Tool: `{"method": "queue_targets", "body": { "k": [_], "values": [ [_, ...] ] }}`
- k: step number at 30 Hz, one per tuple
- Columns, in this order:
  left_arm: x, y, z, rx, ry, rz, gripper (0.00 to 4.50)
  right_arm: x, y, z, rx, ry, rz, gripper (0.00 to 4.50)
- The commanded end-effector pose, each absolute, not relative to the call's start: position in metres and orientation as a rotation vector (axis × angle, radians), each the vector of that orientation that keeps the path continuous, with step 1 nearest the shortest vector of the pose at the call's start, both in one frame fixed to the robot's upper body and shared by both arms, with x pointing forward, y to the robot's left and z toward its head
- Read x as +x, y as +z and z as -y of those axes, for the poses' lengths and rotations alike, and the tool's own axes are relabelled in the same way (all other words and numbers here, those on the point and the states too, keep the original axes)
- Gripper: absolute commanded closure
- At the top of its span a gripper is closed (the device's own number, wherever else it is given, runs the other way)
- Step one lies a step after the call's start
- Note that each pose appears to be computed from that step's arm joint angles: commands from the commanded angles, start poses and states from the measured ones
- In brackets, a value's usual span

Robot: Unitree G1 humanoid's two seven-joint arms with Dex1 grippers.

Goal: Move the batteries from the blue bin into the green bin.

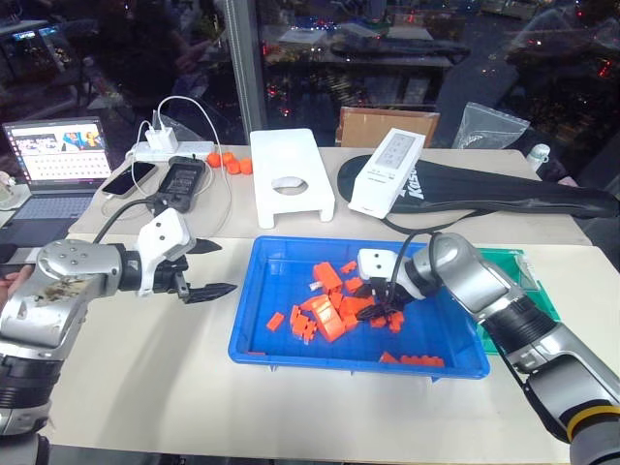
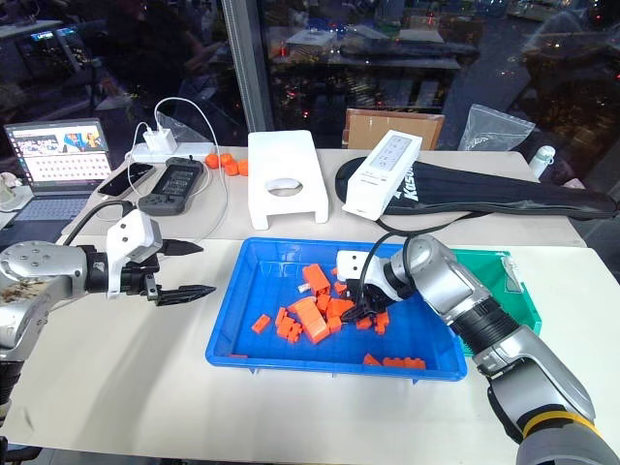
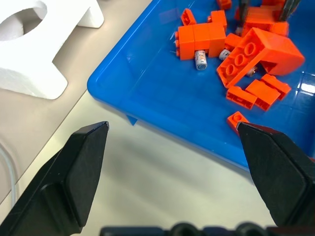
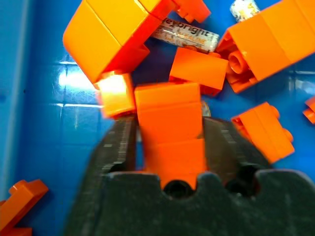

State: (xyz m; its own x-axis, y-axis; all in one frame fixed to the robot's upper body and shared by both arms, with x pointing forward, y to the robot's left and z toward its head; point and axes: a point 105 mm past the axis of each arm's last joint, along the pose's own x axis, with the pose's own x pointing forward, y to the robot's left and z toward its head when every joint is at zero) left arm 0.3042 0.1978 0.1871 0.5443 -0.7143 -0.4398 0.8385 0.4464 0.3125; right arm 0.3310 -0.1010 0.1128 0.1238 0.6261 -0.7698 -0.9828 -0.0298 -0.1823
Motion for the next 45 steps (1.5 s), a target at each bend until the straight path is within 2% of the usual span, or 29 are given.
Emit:
{"method": "queue_targets", "body": {
  "k": [1,5,9,16,18,20,21,26,27,30,33,45],
  "values": [
    [0.306,0.197,-0.189,0.568,-0.995,-0.203,0.0,0.335,0.144,0.106,-0.866,1.374,-0.473,3.06],
    [0.311,0.195,-0.186,0.563,-1.005,-0.195,0.0,0.332,0.166,0.113,-0.844,1.361,-0.448,3.06],
    [0.315,0.193,-0.178,0.555,-1.032,-0.183,0.0,0.334,0.183,0.138,-0.857,1.269,-0.464,3.06],
    [0.323,0.194,-0.167,0.551,-1.063,-0.164,0.0,0.337,0.17,0.165,-0.753,1.148,-0.562,3.06],
    [0.322,0.193,-0.162,0.54,-1.084,-0.162,0.0,0.346,0.164,0.174,-0.807,1.07,-0.562,3.06],
    [0.319,0.192,-0.157,0.525,-1.101,-0.16,0.0,0.35,0.165,0.173,-0.796,1.043,-0.536,2.06],
    [0.318,0.192,-0.156,0.523,-1.105,-0.16,0.0,0.351,0.167,0.17,-0.774,1.04,-0.521,1.87],
    [0.315,0.189,-0.155,0.513,-1.113,-0.173,0.0,0.344,0.167,0.163,-0.813,1.094,-0.519,0.12],
    [0.314,0.189,-0.155,0.511,-1.114,-0.175,0.0,0.341,0.169,0.158,-0.815,1.125,-0.502,0.03],
    [0.314,0.189,-0.156,0.515,-1.108,-0.176,0.0,0.329,0.172,0.134,-0.802,1.246,-0.426,0.03],
    [0.314,0.189,-0.158,0.517,-1.1,-0.178,0.0,0.32,0.16,0.116,-0.815,1.354,-0.401,0.03],
    [0.31,0.189,-0.164,0.552,-1.052,-0.176,0.0,0.335,0.128,0.11,-1.06,1.455,-0.411,0.03]
  ]
}}
